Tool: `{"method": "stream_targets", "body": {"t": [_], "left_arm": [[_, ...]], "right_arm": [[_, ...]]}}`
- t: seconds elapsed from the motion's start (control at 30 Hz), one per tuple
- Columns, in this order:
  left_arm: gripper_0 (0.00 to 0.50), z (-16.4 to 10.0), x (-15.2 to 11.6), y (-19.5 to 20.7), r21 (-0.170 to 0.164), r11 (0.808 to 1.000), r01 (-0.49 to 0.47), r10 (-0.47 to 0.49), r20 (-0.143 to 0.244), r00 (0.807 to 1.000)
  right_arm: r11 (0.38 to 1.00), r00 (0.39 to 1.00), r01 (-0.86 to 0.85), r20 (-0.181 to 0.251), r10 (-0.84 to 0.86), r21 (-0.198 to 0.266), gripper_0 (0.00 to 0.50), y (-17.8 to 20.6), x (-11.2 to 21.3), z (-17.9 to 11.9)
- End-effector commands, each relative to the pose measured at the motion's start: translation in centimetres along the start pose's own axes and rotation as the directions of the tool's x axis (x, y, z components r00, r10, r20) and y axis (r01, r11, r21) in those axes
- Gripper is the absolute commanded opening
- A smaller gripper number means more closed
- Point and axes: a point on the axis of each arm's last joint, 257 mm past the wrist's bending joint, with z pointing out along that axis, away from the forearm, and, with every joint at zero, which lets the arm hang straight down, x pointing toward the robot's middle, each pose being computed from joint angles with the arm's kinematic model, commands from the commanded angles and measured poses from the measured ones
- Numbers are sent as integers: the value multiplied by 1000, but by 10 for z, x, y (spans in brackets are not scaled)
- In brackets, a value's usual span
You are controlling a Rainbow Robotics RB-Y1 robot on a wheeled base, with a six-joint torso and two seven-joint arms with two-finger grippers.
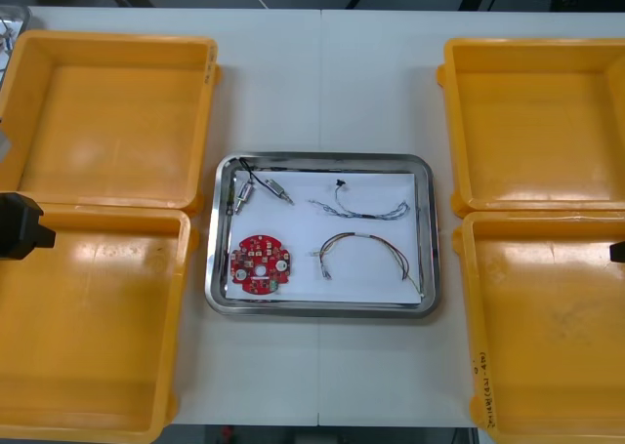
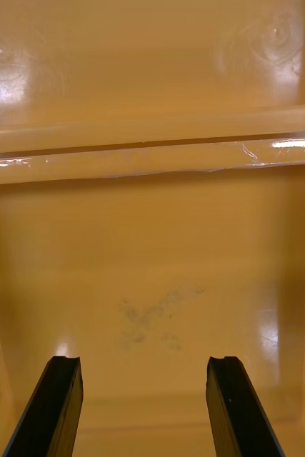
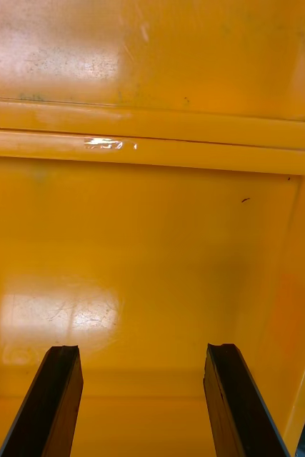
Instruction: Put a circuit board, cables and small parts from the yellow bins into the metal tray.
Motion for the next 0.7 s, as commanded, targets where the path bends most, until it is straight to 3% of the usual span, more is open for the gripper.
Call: {"method": "stream_targets", "body": {"t": [0.03, 0.7], "left_arm": [[500, -12, -1, 16, -53, 992, -112, 112, 11, 994], [500, -12, -1, 16, -53, 992, -112, 112, 11, 994]], "right_arm": [[997, 997, 73, 8, -73, 15, 500, 0, -7, -4], [997, 997, 73, 8, -73, 15, 500, 0, -7, -4]]}}
